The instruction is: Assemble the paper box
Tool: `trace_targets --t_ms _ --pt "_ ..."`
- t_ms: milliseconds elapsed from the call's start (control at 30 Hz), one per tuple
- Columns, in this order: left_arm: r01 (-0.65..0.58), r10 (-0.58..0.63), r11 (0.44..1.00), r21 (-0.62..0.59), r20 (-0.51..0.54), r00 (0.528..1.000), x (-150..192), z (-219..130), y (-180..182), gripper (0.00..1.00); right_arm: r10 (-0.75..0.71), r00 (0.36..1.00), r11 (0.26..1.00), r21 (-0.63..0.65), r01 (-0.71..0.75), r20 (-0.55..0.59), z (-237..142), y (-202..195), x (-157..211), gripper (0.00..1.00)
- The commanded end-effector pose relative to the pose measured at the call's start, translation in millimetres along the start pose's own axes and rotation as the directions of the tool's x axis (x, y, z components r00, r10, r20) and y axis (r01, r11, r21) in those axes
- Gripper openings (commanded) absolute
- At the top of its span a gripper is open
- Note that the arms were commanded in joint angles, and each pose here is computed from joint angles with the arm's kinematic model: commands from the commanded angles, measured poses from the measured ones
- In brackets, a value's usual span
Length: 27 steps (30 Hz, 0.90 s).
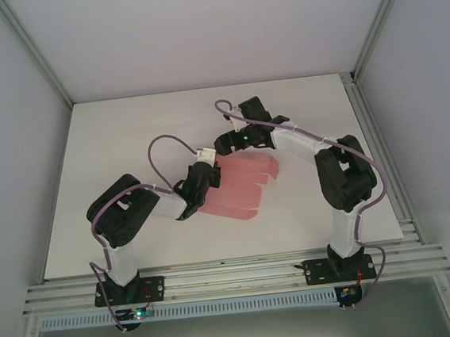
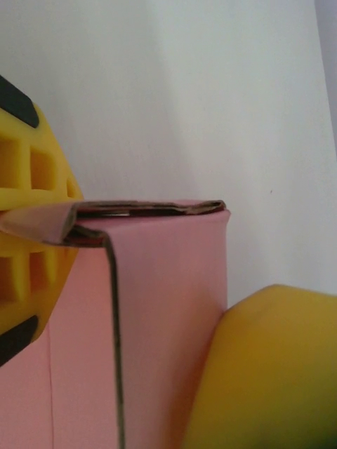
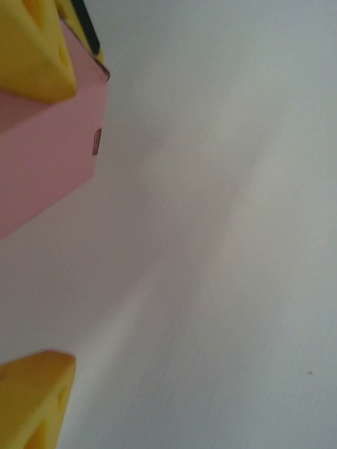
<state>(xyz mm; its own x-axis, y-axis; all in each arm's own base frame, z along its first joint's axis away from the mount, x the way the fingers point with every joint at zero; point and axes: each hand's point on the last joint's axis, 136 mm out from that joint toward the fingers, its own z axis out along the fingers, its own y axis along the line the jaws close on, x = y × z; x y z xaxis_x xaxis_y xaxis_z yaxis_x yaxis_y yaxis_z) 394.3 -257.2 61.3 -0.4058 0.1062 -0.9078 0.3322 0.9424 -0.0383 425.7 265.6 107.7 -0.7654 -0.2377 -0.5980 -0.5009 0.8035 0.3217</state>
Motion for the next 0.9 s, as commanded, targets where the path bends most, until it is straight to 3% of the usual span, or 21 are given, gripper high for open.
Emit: trace_targets --t_ms 0,133,300,500,700,867 --pt "-0.039 0.042 0.998 0.048 -0.058 0.997 15.3 -13.0 -0.4 0.0 0.099 0.993 0.995 -0.021 -0.098 0.058 -35.1 -4.7 -12.8 0.98" --pt "-0.041 0.04 0.996 0.076 0.026 0.999 -31.3 -30.3 -5.8 0.0 0.099 0.956 0.995 -0.007 -0.101 0.278 -101.1 -11.1 -53.1 0.98" --pt "-0.016 0.015 1.0 0.02 0.03 0.999 -67.2 -51.2 3.7 0.0 0.037 0.919 0.993 0.091 -0.079 0.392 -169.2 -18.6 -47.9 0.98" --pt "-0.009 0.012 0.997 -0.08 0.04 0.999 -81.0 -70.5 24.8 0.0 -0.038 0.94 0.987 0.16 -0.018 0.34 -198.2 -13.5 -16.0 0.98" --pt "0.013 -0.009 0.999 -0.039 0.101 0.995 -95.1 -88.8 22.6 0.0 -0.028 0.975 0.984 0.18 -0.012 0.221 -183.2 -21.1 11.0 0.98" --pt "0.031 -0.024 0.998 -0.062 0.107 0.994 -101.1 -91.6 26.7 0.0 -0.048 0.988 0.998 0.055 0.04 0.144 -161.7 -2.4 29.6 0.98"
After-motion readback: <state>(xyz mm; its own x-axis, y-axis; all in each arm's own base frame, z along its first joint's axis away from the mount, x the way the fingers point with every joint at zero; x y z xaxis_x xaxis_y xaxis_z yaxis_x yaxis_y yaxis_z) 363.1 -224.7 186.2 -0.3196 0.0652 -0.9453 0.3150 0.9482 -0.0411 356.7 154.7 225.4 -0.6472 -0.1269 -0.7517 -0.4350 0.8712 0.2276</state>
